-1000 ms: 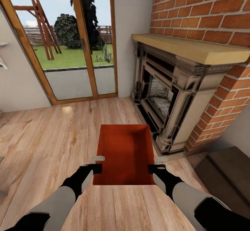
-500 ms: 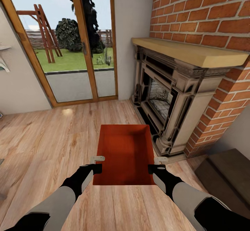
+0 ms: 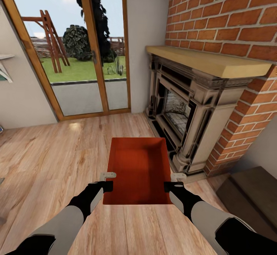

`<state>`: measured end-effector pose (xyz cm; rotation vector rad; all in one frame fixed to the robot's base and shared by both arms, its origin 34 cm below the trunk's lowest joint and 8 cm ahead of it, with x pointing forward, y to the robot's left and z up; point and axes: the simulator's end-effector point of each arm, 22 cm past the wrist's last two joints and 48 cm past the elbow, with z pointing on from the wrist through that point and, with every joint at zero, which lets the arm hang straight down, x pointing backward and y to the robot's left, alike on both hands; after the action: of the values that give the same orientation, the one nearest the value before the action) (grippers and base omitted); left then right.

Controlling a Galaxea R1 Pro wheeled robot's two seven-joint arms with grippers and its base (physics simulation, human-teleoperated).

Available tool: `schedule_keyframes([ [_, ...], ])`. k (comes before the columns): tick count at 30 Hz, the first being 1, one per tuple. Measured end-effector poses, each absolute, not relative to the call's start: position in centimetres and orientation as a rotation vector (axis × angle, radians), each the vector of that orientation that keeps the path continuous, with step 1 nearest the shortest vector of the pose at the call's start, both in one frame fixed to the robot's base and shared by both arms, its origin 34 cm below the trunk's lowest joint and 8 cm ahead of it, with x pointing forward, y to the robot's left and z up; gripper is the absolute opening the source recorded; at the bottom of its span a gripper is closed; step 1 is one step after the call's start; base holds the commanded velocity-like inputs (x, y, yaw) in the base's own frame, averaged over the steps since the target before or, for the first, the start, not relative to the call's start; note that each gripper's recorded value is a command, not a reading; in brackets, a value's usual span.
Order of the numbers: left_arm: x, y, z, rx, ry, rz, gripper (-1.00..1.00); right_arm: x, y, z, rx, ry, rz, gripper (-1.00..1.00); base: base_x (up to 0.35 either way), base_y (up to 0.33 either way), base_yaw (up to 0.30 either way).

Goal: Move the two storage containers from the living room to the garage. In the garage, place one container on the floor and stack the other container on top of it (either order is fine).

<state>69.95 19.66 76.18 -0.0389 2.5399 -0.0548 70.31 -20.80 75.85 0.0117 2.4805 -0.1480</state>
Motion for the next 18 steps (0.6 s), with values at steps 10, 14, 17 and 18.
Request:
schedule_keyframes([
  [10, 70.3, 19.7, 77.1, -0.038, 2.525, -0.055, -1.0, 70.6, -20.8, 76.7, 0.012, 2.465, -0.147, -1.0, 0.0, 0.0, 0.0],
  [14, 70.4, 19.7, 77.4, -0.038, 2.519, -0.055, -1.0, 70.8, -20.8, 77.1, 0.013, 2.459, -0.147, -1.0, 0.0, 0.0, 0.0],
  [17, 70.5, 19.7, 77.7, -0.038, 2.514, -0.055, -1.0, 70.9, -20.8, 77.4, 0.013, 2.455, -0.147, -1.0, 0.0, 0.0, 0.0],
  [18, 70.5, 19.7, 77.8, -0.038, 2.512, -0.055, -1.0, 70.9, -20.8, 77.5, 0.013, 2.453, -0.147, -1.0, 0.0, 0.0, 0.0],
])
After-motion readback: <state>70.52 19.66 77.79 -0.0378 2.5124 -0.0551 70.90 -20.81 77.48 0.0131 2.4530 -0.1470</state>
